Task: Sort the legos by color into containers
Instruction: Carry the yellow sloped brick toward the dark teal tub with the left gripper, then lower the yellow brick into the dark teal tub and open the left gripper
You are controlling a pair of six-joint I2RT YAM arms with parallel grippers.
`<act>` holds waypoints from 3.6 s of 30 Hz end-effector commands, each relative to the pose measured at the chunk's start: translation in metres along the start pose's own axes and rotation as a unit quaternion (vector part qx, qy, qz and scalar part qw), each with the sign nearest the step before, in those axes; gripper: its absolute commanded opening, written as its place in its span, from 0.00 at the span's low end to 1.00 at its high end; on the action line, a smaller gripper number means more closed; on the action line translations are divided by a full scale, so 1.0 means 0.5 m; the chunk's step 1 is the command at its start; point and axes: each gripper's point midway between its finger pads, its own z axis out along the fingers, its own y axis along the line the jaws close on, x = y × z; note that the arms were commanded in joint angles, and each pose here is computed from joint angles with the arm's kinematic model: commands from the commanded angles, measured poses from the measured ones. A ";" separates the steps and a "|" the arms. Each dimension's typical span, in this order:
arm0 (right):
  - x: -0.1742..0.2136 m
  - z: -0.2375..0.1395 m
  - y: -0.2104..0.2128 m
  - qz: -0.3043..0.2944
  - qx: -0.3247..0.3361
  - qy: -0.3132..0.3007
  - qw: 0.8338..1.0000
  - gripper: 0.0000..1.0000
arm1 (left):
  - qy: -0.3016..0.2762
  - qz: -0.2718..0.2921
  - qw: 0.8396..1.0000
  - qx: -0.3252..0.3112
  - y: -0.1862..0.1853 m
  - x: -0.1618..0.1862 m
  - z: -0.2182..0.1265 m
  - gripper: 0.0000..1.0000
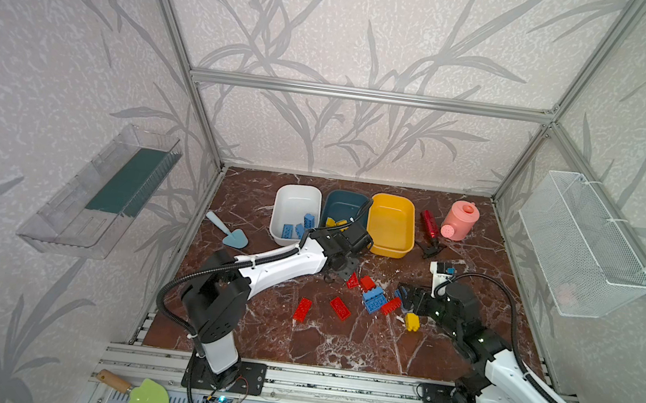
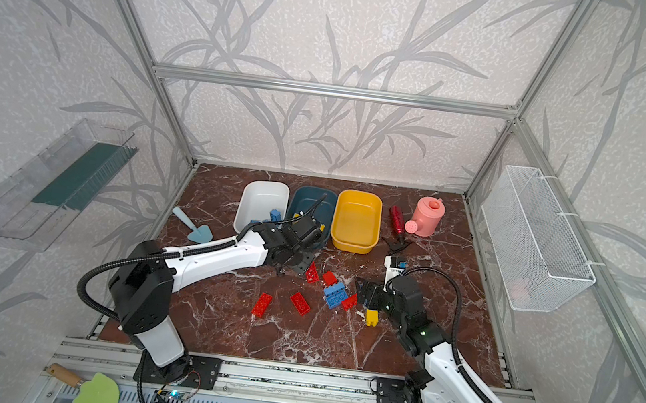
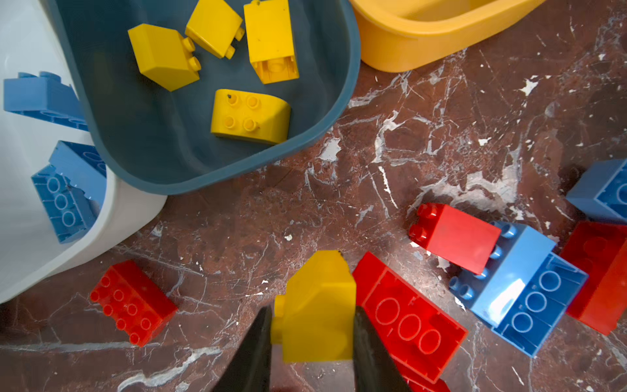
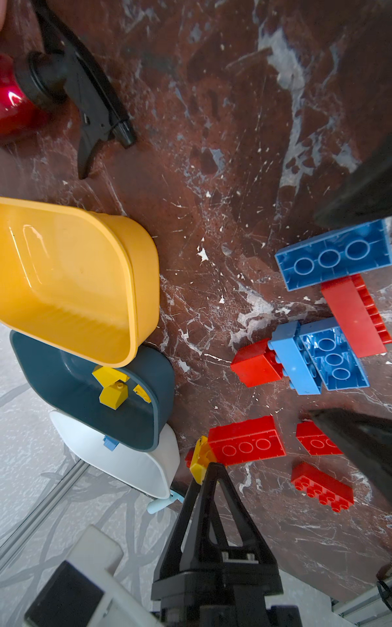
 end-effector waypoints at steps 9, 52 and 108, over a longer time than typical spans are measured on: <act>-0.003 -0.001 0.005 0.004 -0.010 -0.006 1.000 0.84 | 0.051 -0.026 0.998 0.031 -0.034 0.059 0.072 0.42; 0.006 0.006 0.002 0.007 -0.011 -0.001 1.000 0.85 | 0.072 -0.136 0.988 -0.007 0.046 0.046 0.194 0.60; 0.010 0.012 0.019 0.017 -0.039 0.003 0.999 0.85 | 0.002 -0.168 0.985 0.033 0.152 -0.255 0.152 0.41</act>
